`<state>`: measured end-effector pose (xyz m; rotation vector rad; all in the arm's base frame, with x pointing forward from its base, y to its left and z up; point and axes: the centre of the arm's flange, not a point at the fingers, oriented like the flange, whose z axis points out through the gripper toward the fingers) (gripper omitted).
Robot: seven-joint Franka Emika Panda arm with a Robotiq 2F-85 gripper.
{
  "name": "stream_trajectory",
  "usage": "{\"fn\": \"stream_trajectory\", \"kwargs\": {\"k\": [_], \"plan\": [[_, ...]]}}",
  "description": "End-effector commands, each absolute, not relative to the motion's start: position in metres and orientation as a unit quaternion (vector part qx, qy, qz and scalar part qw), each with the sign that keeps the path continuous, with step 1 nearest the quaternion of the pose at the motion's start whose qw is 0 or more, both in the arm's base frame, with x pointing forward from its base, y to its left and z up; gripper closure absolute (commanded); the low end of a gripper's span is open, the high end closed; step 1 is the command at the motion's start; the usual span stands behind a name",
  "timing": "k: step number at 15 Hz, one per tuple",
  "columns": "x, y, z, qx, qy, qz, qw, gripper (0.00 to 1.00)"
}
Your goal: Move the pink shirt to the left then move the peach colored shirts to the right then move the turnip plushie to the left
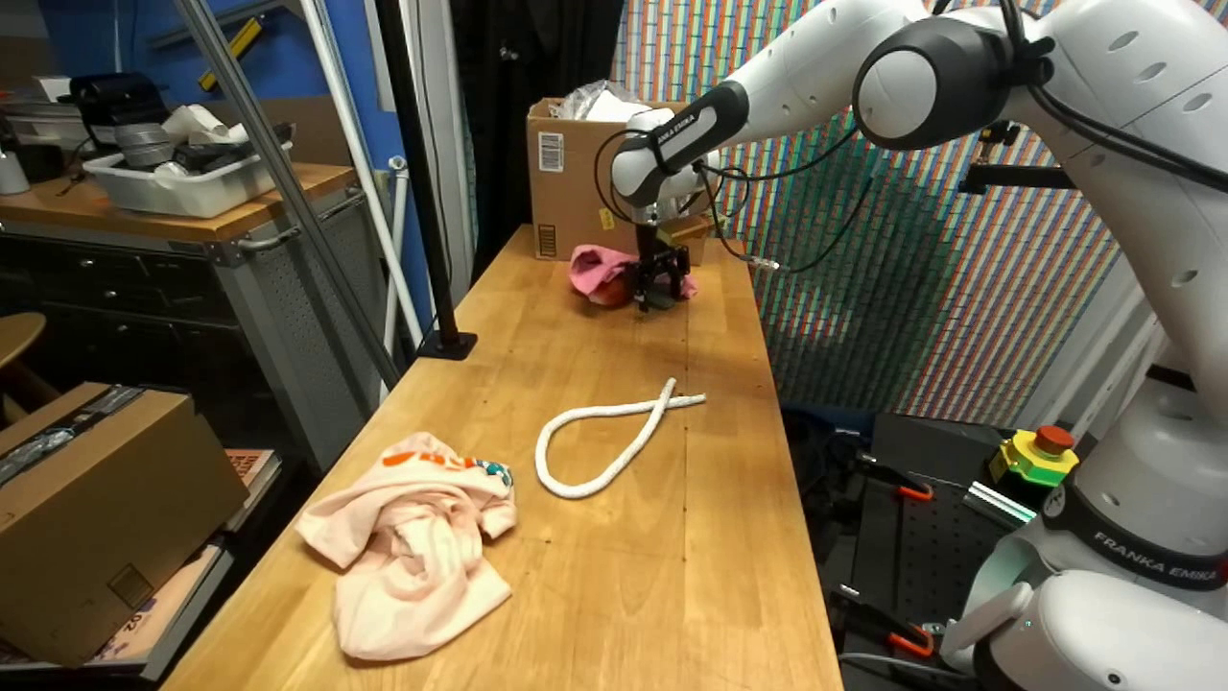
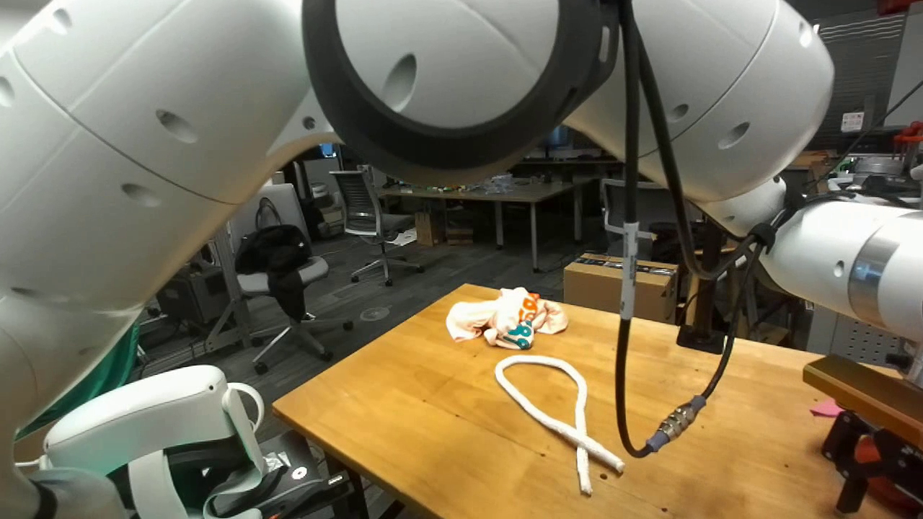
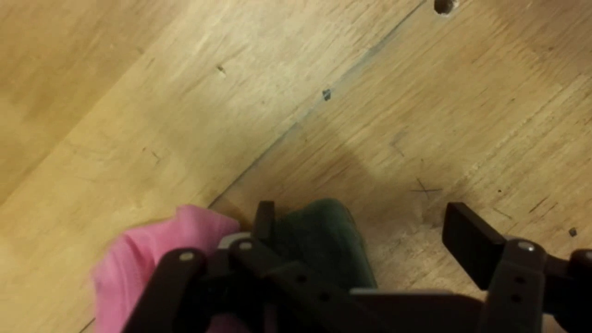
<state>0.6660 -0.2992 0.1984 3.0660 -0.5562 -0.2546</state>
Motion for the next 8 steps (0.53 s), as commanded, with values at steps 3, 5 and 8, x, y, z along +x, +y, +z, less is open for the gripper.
{"fn": "stream_trajectory", "kwargs": {"k": [3, 5, 8], "plan": [[0.679, -0.312, 0.197, 0.979, -0.19, -0.079, 0.007, 0.0], [0.681, -0.313, 0.194, 0.977, -0.197, -0.078, 0.017, 0.0], [0.682, -0.316, 0.187, 0.974, -0.21, -0.079, 0.019, 0.28]]}}
